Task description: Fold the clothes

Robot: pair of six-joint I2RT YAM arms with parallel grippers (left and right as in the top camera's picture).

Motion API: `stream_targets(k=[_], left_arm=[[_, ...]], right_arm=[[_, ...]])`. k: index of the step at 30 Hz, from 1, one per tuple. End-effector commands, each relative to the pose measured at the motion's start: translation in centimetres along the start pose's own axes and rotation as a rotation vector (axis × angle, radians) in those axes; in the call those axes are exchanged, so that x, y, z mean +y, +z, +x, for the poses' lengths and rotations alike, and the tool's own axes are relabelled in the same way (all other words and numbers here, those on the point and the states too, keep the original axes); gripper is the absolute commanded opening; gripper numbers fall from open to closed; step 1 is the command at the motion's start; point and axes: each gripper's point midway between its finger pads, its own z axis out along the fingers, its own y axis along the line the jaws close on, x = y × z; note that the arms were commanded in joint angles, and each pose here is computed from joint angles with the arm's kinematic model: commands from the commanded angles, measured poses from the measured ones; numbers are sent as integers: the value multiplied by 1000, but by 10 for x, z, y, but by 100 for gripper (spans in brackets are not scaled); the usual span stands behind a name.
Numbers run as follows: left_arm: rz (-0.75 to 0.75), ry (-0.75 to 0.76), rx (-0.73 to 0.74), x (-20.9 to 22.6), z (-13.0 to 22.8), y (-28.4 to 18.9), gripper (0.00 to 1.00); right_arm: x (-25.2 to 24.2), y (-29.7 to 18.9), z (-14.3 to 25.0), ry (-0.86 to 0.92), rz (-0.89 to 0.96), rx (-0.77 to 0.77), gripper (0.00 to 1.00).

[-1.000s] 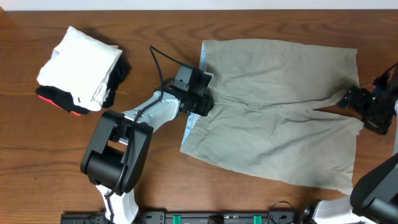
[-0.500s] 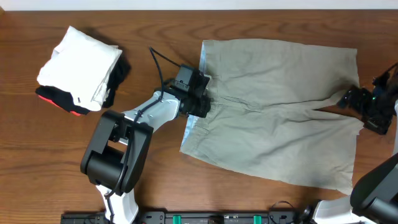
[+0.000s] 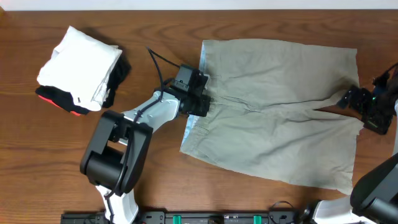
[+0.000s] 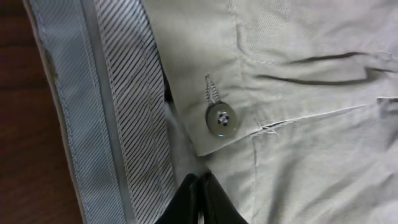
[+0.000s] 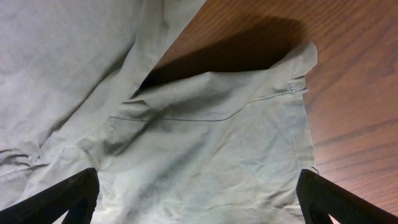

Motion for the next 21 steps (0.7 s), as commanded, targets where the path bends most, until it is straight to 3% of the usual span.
stream_targets(k=[1,9,15,18,19,21], left_arm=[[16,25,-84,-14,-24,-26,6],[1,16,-154,-8,-40,-51,6],[-179,-39,-121,34,-29,-55,6],[-140,-43,-103,28,-24,-53,6],[-111,-42,-96,23,-23,-52,10],[-42,-39,-83,11,-21,-51,31]], right_arm=[[1,-5,-5,-8,-10,-17,99],[1,-5,-4,-8,-9,-17,99],[1,-5,-4,-8,-9,-16,99],[1,-5,-5,-8,-9,-17,99],[1,-5,-5,-8,-9,-17,99],[1,-5,-5,-8,-10,-17,99]])
